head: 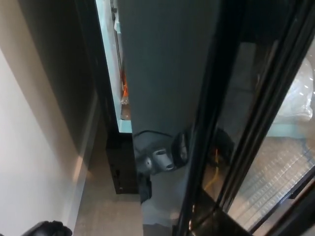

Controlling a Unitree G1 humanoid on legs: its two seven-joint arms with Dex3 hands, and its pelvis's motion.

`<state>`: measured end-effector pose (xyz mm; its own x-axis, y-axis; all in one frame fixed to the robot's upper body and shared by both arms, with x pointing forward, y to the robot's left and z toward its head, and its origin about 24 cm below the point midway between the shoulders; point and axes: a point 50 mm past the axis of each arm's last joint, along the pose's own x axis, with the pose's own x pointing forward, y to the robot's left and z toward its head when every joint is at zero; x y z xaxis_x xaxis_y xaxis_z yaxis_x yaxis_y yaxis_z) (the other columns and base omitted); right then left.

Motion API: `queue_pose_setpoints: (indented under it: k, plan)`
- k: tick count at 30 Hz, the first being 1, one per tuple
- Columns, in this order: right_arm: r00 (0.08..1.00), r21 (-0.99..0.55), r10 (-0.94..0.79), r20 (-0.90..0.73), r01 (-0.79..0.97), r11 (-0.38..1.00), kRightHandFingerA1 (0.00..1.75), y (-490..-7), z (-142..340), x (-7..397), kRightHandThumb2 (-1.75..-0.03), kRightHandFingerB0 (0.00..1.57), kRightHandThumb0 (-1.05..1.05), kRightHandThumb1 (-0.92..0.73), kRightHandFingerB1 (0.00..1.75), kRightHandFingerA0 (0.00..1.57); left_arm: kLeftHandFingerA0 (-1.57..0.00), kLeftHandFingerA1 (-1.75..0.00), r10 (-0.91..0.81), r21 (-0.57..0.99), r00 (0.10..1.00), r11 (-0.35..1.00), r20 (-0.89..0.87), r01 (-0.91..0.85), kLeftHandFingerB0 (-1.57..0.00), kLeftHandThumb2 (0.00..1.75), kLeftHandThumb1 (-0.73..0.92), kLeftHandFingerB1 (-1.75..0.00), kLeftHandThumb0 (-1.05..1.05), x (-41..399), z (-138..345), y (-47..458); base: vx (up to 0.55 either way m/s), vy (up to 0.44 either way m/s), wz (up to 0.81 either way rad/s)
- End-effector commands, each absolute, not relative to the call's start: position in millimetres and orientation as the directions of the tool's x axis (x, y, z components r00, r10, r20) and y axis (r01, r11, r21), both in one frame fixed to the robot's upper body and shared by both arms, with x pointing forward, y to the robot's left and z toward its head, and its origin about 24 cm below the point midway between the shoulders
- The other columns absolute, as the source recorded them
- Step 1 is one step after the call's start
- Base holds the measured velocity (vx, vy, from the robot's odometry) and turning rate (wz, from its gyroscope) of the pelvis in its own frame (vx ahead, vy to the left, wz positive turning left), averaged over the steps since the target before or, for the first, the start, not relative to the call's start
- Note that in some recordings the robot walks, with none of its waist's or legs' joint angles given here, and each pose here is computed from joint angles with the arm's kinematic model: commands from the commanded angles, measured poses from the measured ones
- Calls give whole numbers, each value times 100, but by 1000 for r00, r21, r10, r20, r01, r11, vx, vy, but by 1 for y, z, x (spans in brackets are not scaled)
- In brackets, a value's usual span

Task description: The robot stands in front of a refrigerator with an opened door and closes the door by swing its right hand at the door

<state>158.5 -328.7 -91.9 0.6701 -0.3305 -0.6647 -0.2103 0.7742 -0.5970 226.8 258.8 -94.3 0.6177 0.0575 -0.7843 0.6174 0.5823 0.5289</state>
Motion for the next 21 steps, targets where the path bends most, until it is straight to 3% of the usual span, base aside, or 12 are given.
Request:
queue_pose_setpoints:
  k: [1,2,3,4,6,7,11,12,13,21]
  plan:
    - [704,-603,-307,-640,-213,769,43,-326,-92,159,-64,43,-43,-76,35,63,-45,-36,66,523,585,537,-809,662,-33,61,72,-32,-43,216,-95,275,0,0,0]
    - [704,-599,-299,-644,-221,770,54,-324,-93,158,-92,32,-52,-63,47,48,-46,-36,72,524,581,532,-810,665,-34,61,72,-32,-43,213,-96,278,0,0,0]
    - [704,-595,-291,-648,-229,771,54,-322,-95,157,-92,32,-52,-63,47,48,-46,-36,77,526,577,525,-813,670,-34,61,72,-32,-43,209,-96,280,0,0,0]
    - [702,-591,-286,-652,-234,772,39,-322,-96,155,-63,38,-51,-76,33,56,-46,-36,80,524,574,527,-815,670,-33,61,72,-32,-42,207,-97,281,0,0,0]
    - [697,-583,-278,-661,-244,775,38,-320,-98,151,-63,36,-51,-77,33,50,-45,-36,84,518,568,535,-819,667,-33,61,72,-32,-43,201,-100,283,0,0,0]
    - [689,-574,-271,-672,-254,779,53,-319,-101,146,-97,20,-53,-62,44,35,-47,-37,97,523,569,542,-817,658,-33,61,70,-32,-44,194,-103,285,0,0,0]
    - [676,-565,-263,-688,-271,780,50,-317,-106,137,-95,21,-59,-64,43,32,-46,-38,121,540,583,562,-804,627,-34,61,69,-33,-44,181,-108,288,0,0,0]
    - [661,-566,-268,-701,-287,773,31,-316,-109,131,-64,27,-57,-77,31,25,-29,-34,143,541,576,576,-805,613,-31,63,74,-31,-49,173,-111,291,0,0,0]
    - [649,-570,-270,-712,-308,762,30,-314,-112,125,-64,21,-58,-80,29,19,-9,-51,158,539,567,586,-808,604,-8,105,54,-48,-27,164,-114,292,0,0,0]
    - [624,-572,-260,-737,-372,731,29,-307,-122,98,-65,21,-62,-80,28,20,-6,-49,204,524,525,618,-827,586,-6,107,54,-48,-30,127,-125,298,0,0,0]
